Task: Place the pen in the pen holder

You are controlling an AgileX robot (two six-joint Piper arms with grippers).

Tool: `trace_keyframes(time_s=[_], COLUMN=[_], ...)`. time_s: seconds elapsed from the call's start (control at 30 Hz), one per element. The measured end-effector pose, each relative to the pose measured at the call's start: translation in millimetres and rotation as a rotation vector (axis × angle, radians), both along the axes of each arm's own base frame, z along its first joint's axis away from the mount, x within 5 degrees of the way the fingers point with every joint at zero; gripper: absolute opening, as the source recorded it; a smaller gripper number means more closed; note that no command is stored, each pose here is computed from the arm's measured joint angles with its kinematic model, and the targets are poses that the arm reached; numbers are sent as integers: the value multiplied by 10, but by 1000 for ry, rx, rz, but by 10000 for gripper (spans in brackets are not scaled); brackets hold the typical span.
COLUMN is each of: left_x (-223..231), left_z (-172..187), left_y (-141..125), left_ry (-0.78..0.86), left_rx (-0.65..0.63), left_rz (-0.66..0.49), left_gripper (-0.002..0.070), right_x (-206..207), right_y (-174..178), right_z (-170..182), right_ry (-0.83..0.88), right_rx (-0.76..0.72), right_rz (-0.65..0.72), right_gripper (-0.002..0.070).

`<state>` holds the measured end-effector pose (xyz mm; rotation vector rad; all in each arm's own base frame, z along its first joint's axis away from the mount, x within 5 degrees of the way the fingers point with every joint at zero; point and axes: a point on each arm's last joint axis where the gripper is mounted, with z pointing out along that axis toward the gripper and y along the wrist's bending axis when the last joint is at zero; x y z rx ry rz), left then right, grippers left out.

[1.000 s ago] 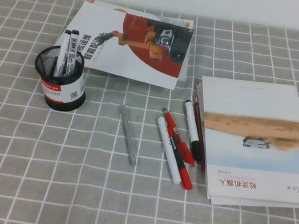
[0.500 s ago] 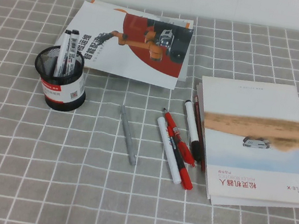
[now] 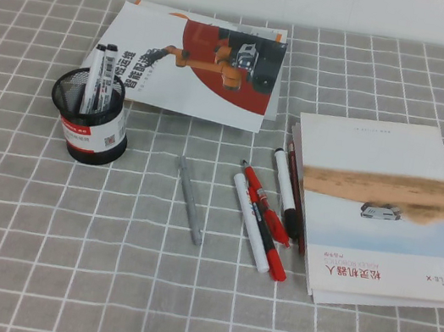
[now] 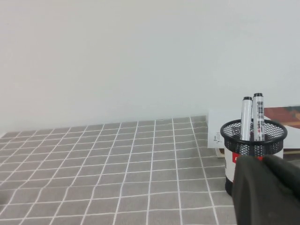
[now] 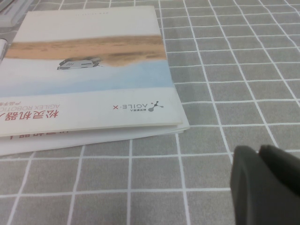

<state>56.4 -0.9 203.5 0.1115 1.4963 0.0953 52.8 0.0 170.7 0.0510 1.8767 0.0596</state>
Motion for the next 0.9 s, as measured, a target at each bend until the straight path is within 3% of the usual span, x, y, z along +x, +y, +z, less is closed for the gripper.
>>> trace_keyframes(time_s=[0.27,0.6,0.9], left_x=[2,-34,-39], left_z=[-73,-319,-334], left_y=[4,19,20], left_ry=[80,355,372], left_rx=[1,4,4], left_rz=[5,21,22], left_gripper=[-3,-3,-3], right_x=[0,0,0], right_y=[0,0,0], right_z=[0,0,0], right_ry=[0,0,0], right_rx=[0,0,0], right_rz=[0,0,0], right_gripper=[-13,-13,-13])
